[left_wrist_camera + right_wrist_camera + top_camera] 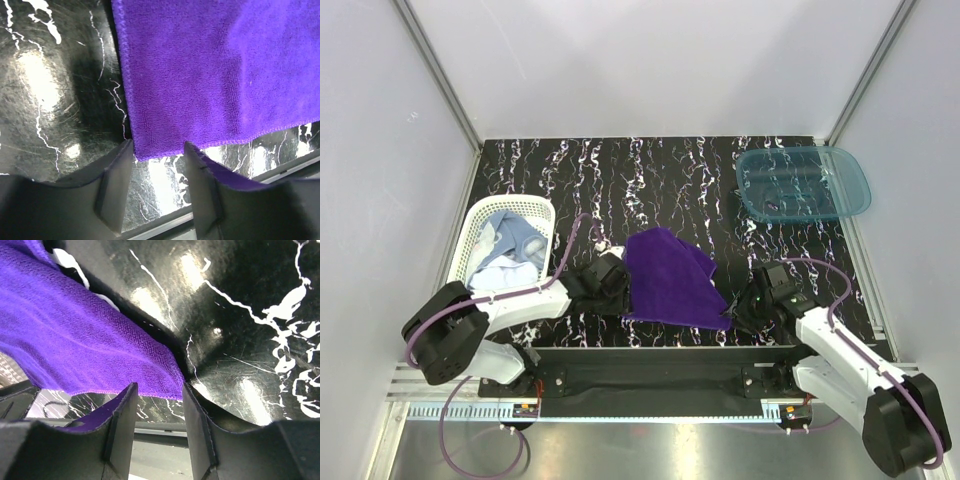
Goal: Fold and stack the towels
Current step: Flatten out the crumpled towel
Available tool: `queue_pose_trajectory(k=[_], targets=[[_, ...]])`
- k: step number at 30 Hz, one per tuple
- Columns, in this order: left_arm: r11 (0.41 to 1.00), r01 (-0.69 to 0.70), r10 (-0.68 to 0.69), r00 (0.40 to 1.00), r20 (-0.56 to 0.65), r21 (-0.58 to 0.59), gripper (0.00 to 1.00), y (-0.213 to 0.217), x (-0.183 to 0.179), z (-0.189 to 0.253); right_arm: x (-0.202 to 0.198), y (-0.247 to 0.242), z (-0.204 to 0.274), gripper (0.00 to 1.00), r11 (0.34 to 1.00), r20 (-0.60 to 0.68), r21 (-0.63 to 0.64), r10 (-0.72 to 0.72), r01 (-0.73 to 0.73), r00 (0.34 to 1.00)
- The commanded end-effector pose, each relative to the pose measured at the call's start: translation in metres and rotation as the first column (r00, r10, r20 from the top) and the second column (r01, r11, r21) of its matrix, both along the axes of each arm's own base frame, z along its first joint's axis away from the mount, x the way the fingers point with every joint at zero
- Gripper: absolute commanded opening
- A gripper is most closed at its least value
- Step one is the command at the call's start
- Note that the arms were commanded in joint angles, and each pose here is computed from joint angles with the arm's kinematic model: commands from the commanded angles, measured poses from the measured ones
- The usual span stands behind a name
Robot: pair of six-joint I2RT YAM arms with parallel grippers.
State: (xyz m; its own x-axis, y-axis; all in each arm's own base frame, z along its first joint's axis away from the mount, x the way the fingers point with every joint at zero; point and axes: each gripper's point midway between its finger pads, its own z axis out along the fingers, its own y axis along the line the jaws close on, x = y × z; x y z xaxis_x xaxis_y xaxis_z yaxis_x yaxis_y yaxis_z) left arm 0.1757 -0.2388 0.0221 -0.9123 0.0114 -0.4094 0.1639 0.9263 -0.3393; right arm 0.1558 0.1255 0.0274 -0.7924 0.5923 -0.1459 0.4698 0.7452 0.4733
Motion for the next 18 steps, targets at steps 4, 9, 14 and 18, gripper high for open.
queue_pose_trajectory(k=[4,9,14,18], targets=[[0.999,-0.03,0.03,0.999,0.041,-0.018,0.25,-0.001,0.007,0.008,-0.002,0.005,-0.002,0.49,0.997,-0.065,0.035,-0.059,0.062,0.996],[0.998,-0.033,0.036,0.998,0.057,-0.049,0.1,-0.004,0.008,0.018,-0.01,-0.005,-0.005,0.5,0.997,-0.103,-0.03,-0.069,0.067,0.992],[0.998,-0.022,0.025,0.998,0.05,-0.061,0.0,-0.009,0.009,0.021,-0.008,-0.003,-0.003,0.52,0.995,-0.067,0.009,-0.097,0.098,0.993],[0.998,-0.016,0.019,0.999,0.046,-0.066,0.0,-0.009,0.007,0.019,-0.008,-0.001,-0.003,0.52,0.994,-0.049,0.032,-0.103,0.105,0.993]])
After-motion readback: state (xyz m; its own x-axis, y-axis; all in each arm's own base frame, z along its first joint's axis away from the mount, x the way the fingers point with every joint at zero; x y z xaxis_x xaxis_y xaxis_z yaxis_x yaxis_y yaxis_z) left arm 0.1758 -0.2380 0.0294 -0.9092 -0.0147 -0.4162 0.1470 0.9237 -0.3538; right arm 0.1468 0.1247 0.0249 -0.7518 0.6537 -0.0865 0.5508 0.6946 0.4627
